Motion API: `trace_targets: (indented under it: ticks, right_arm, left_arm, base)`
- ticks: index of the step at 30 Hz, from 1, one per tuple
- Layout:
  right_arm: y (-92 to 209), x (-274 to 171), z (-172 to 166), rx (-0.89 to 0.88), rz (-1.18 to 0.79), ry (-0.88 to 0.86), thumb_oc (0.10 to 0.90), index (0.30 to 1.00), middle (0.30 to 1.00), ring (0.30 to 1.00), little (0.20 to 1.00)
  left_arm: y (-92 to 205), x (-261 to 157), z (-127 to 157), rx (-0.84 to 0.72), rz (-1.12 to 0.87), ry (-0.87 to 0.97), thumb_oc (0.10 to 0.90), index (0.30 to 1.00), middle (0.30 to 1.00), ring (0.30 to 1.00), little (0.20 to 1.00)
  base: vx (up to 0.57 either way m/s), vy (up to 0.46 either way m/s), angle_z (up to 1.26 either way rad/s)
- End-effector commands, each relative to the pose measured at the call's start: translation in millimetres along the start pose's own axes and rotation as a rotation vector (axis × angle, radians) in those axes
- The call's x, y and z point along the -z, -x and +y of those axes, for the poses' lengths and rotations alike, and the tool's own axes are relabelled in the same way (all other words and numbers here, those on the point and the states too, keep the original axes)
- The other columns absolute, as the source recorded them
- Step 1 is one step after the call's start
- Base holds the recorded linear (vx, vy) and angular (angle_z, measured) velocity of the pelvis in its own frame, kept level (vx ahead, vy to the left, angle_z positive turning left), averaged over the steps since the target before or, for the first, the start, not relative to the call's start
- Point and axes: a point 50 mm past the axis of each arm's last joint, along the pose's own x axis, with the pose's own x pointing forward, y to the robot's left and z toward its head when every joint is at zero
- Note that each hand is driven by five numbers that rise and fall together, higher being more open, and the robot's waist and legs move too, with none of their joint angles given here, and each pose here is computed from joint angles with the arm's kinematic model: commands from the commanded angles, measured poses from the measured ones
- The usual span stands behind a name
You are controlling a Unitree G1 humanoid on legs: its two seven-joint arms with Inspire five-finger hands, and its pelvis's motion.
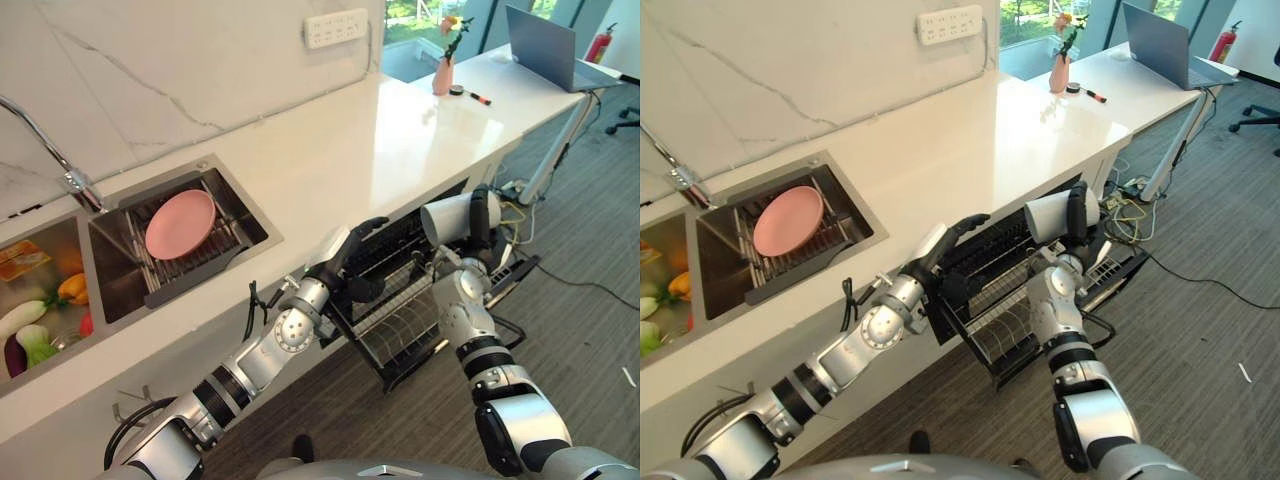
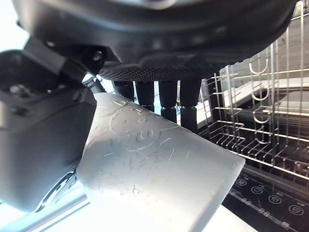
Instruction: Place the dishes in the dishwasher.
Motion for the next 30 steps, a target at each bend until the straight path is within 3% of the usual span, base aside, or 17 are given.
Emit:
trace_targets:
  ticks: [1,4,6,7,10,11,12,15,16,18,20,30]
  right_arm:
    - [7,-44,62,-0.212,-0.173,-0.056,0.400,0.300,0.300,0.300,0.300]
    - [5,-40,58,-0.218,-0.173,-0.009,0.400,0.300,0.300,0.300,0.300]
    - [2,-40,54,-0.234,-0.182,0.056,0.400,0.300,0.300,0.300,0.300]
    - [-2,-41,48,-0.249,-0.191,0.110,0.400,0.300,0.300,0.300,0.300]
    - [-5,-41,46,-0.257,-0.189,0.145,0.400,0.300,0.300,0.300,0.300]
    - [-11,-38,39,-0.274,-0.171,0.220,0.400,0.300,0.300,0.300,0.300]
    - [-11,-38,39,-0.274,-0.171,0.220,0.400,0.300,0.300,0.300,0.300]
    - [-15,-28,35,-0.313,-0.116,0.294,0.400,0.300,0.300,0.300,0.300]
    - [-15,-28,35,-0.313,-0.116,0.294,0.400,0.300,0.300,0.300,0.300]
    - [-15,-18,33,-0.337,-0.074,0.332,0.400,0.300,0.300,0.300,0.300]
    - [-15,-9,29,-0.356,-0.043,0.383,0.400,0.300,0.300,0.300,0.300]
    - [-19,5,13,-0.388,-0.022,0.598,0.400,0.300,0.300,0.300,0.300]
  left_arm:
    - [-27,-49,30,-0.114,-0.249,0.035,0.800,0.900,0.900,0.900,0.900]
    - [-24,-43,30,-0.105,-0.227,0.066,0.800,0.900,0.900,0.900,0.900]
    - [-16,-33,27,-0.067,-0.182,0.171,0.800,0.900,0.900,0.900,0.900]
    - [-2,-19,23,-0.005,-0.113,0.313,0.800,0.900,0.900,0.900,0.900]
    - [8,-8,20,0.021,-0.062,0.394,0.800,0.900,0.900,0.900,0.900]
    - [40,24,10,0.082,0.107,0.617,0.800,0.900,0.900,0.900,0.900]
    - [40,24,10,0.082,0.107,0.617,0.800,0.900,0.900,0.900,0.900]
    - [86,64,-8,0.136,0.354,0.818,0.800,0.900,0.900,0.900,0.900]
    - [86,64,-8,0.136,0.354,0.818,0.800,0.900,0.900,0.900,0.900]
    - [124,88,-21,0.165,0.543,0.951,0.800,0.900,0.900,0.900,0.900]
    - [152,106,-18,0.151,0.657,0.953,0.800,0.900,0.900,0.900,0.900]
    - [213,150,-21,0.049,0.941,0.796,0.800,0.900,0.900,0.900,0.900]
  base:
    - [0.00,0.000,0.00]
    - [0.00,0.000,0.00]
    - [0.00,0.000,0.00]
    - [0.00,0.000,0.00]
    - [-0.01,-0.005,0.05]
    - [0.00,0.000,0.00]
    - [0.00,0.000,0.00]
    - [0.00,-0.009,0.05]
    - [0.01,-0.006,0.10]
    - [0.01,-0.005,0.07]
    - [0.00,0.004,0.08]
    - [0.00,0.003,0.03]
